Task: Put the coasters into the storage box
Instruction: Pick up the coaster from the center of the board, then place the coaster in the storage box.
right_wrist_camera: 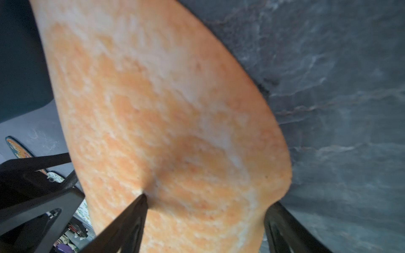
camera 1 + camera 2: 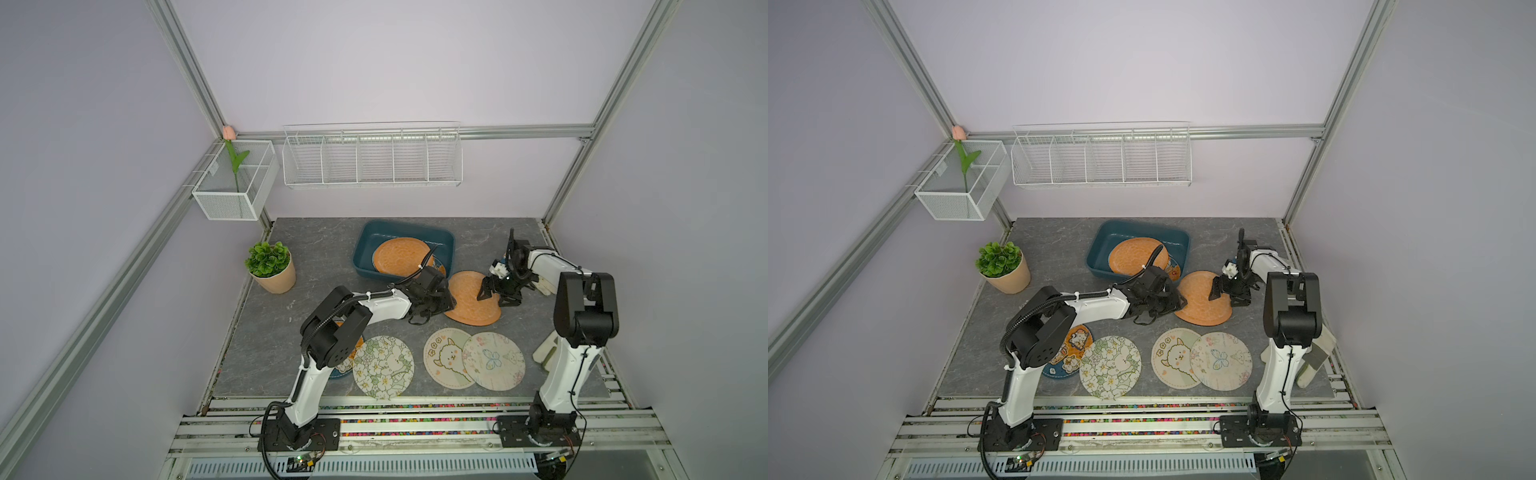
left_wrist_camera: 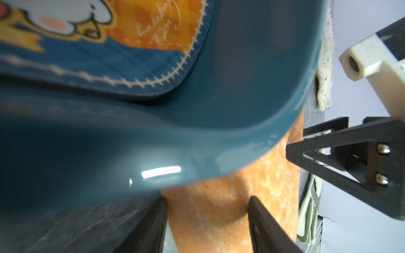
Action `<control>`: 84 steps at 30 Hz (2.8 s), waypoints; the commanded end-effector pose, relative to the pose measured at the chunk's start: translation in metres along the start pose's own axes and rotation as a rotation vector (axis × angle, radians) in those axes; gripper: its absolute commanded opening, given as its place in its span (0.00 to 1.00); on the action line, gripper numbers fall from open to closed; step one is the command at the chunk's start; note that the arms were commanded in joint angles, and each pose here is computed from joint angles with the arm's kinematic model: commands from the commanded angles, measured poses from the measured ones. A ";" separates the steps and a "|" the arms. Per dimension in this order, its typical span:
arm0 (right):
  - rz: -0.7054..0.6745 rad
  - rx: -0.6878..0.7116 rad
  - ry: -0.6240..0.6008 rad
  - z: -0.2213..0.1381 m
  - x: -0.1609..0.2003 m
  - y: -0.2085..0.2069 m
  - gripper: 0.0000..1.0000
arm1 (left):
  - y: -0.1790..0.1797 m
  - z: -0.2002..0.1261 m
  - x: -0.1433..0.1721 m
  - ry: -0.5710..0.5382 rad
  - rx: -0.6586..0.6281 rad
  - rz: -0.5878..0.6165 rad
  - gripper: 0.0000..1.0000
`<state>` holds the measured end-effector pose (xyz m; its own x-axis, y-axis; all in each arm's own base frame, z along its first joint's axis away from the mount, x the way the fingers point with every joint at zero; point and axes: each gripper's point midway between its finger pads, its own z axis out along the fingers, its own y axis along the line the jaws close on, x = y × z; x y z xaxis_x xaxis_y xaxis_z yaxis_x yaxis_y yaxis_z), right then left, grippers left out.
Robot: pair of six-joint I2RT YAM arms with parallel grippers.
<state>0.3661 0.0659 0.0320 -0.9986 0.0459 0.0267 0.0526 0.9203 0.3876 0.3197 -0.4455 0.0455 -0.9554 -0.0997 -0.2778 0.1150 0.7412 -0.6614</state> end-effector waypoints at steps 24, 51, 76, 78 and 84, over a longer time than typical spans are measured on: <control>0.013 -0.073 -0.001 -0.031 0.016 0.026 0.22 | -0.020 -0.032 -0.004 0.009 0.126 0.046 0.70; -0.032 -0.307 -0.340 -0.147 -0.031 0.160 0.20 | 0.052 -0.125 -0.018 -0.061 0.105 -0.017 0.78; -0.074 -0.213 -0.250 0.026 -0.143 0.242 0.24 | 0.102 -0.170 -0.026 -0.136 0.035 -0.082 0.81; -0.072 -0.166 -0.230 0.034 -0.139 0.232 0.26 | 0.102 -0.171 -0.026 -0.138 0.034 -0.082 0.81; -0.093 -0.058 -0.185 0.035 -0.123 0.212 0.40 | 0.104 -0.174 -0.026 -0.145 0.024 -0.084 0.82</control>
<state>0.5165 0.2796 0.0760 -0.9755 0.0827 -0.2038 -0.0310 0.8658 0.4994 0.3105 -0.2567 0.1031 -0.9186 -0.2536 -0.3031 0.0427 0.6986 -0.7142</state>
